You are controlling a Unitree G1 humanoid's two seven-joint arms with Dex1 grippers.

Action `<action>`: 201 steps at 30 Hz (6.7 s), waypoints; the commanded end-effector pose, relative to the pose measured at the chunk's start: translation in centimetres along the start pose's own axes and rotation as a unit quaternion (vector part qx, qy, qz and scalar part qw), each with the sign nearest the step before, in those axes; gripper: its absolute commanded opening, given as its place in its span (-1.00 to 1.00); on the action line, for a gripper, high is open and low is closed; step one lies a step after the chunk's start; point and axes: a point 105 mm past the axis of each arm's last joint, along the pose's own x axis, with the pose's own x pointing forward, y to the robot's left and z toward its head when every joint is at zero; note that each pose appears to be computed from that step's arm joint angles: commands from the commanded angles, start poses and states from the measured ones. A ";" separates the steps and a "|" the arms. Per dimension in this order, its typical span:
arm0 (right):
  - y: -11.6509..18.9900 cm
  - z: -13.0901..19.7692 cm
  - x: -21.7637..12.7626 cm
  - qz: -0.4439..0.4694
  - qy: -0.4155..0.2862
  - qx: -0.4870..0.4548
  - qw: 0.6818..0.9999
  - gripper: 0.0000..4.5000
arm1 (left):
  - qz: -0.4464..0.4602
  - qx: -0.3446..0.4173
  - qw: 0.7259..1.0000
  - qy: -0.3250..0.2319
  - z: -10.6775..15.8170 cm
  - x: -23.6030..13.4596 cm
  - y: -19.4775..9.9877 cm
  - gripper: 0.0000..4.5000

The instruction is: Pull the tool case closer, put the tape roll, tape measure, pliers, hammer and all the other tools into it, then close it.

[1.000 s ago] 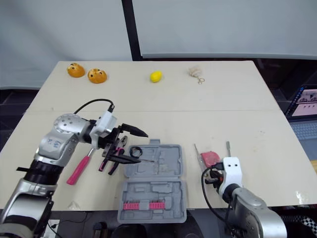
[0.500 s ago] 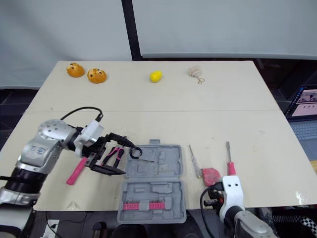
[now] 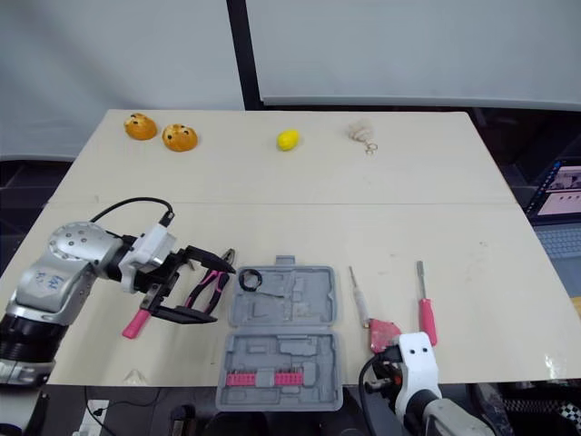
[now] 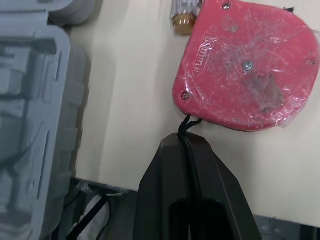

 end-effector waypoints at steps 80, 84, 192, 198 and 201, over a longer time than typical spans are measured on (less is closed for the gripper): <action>-4.1 5.3 0.7 0.289 0.013 -0.564 0.773 0.97 | -0.031 0.064 0.997 -0.003 1.9 1.3 -2.7 1.00; -4.1 5.3 0.9 0.287 0.014 -0.567 0.772 0.97 | -0.031 0.064 0.997 -0.003 2.0 1.3 -2.7 1.00; 8.2 20.2 3.8 0.330 -0.083 -0.509 0.790 0.98 | 0.073 0.083 0.994 -0.009 -0.4 1.1 2.4 1.00; 6.9 20.3 5.2 0.350 -0.180 -0.420 0.818 0.19 | 0.073 0.084 0.994 -0.008 -0.3 1.1 2.3 1.00; 6.1 19.4 6.2 0.351 -0.187 -0.406 0.823 -0.02 | 0.072 0.085 0.994 -0.007 -0.1 1.0 2.2 1.00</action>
